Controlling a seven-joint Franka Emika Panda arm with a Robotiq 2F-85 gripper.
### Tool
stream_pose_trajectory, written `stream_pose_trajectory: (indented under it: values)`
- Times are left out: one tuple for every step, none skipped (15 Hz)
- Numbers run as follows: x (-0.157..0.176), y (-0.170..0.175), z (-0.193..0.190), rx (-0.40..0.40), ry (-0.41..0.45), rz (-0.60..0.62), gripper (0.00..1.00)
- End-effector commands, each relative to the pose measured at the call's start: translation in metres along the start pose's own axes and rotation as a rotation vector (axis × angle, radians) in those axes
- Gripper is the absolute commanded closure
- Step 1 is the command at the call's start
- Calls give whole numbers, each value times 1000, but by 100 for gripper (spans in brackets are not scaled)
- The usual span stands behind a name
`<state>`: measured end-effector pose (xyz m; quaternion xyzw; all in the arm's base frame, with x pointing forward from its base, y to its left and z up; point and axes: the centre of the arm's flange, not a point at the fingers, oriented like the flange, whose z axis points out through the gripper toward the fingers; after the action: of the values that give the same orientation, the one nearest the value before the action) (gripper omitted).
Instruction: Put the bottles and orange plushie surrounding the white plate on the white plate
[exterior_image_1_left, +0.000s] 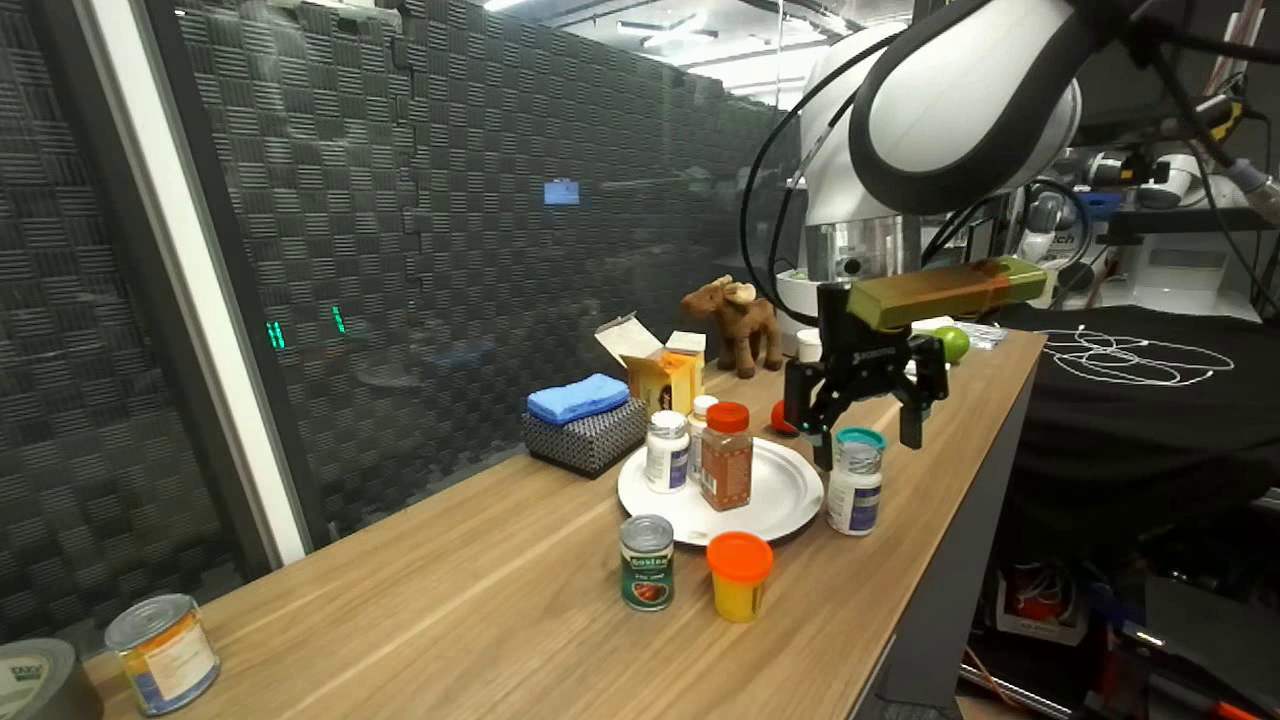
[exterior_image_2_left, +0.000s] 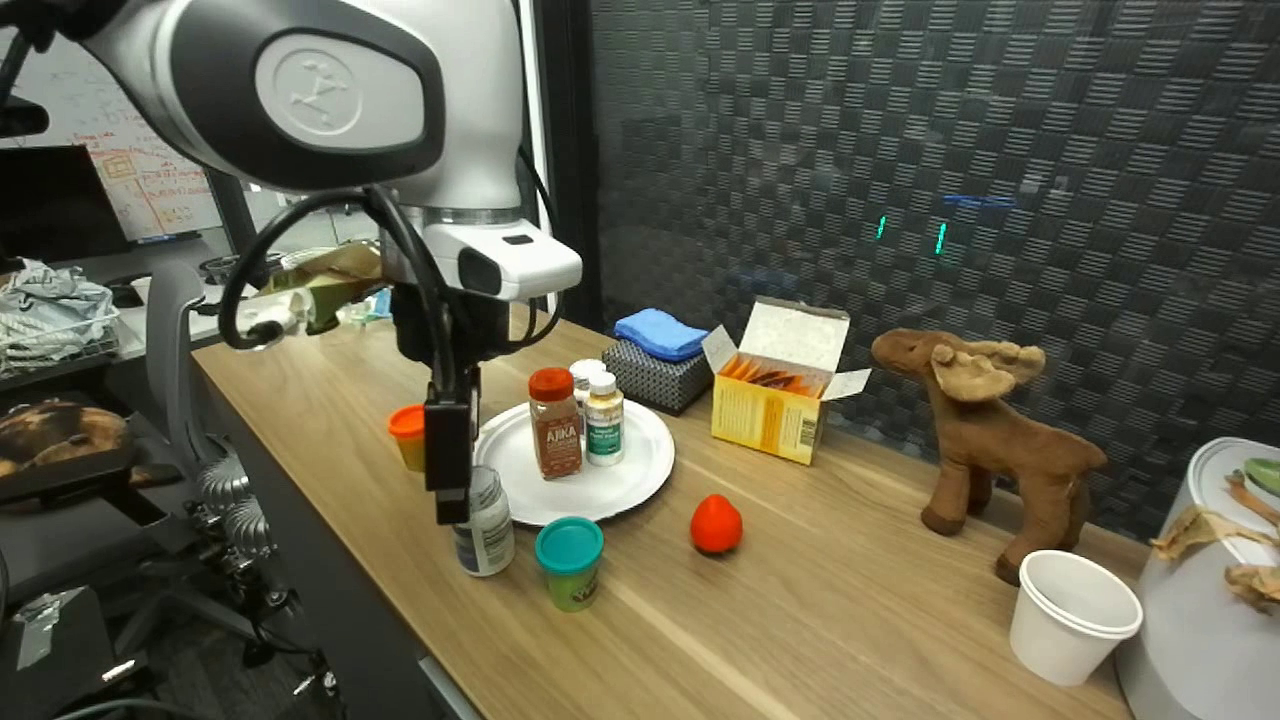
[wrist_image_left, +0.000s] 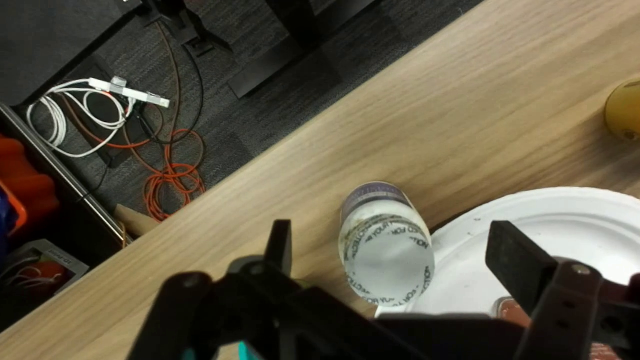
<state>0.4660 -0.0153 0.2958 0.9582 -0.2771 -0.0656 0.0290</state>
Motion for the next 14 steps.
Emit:
stream_pose_trajectory:
  values:
    - [8,-2,4,25,18,10,26]
    - [8,-2,4,30,22,11,27]
    - [8,-2,2,37,25,13,30]
    - [7,-2,0,45,27,17,37]
    - [5,-2,-4,55,32,20,47]
    - [2,-2,-9,62,41,24,55]
    - [-1,-1,-14,66,50,26,62]
    - [-4,0,-21,69,60,27,70]
    - [-7,1,-28,77,65,27,77]
    - [-11,1,-35,79,71,26,81]
    - [-14,1,-41,80,76,24,81]
    - [-17,1,-49,80,84,22,81]
    - [-21,1,-59,85,93,16,81]
    - [-23,-1,-67,88,93,10,81]
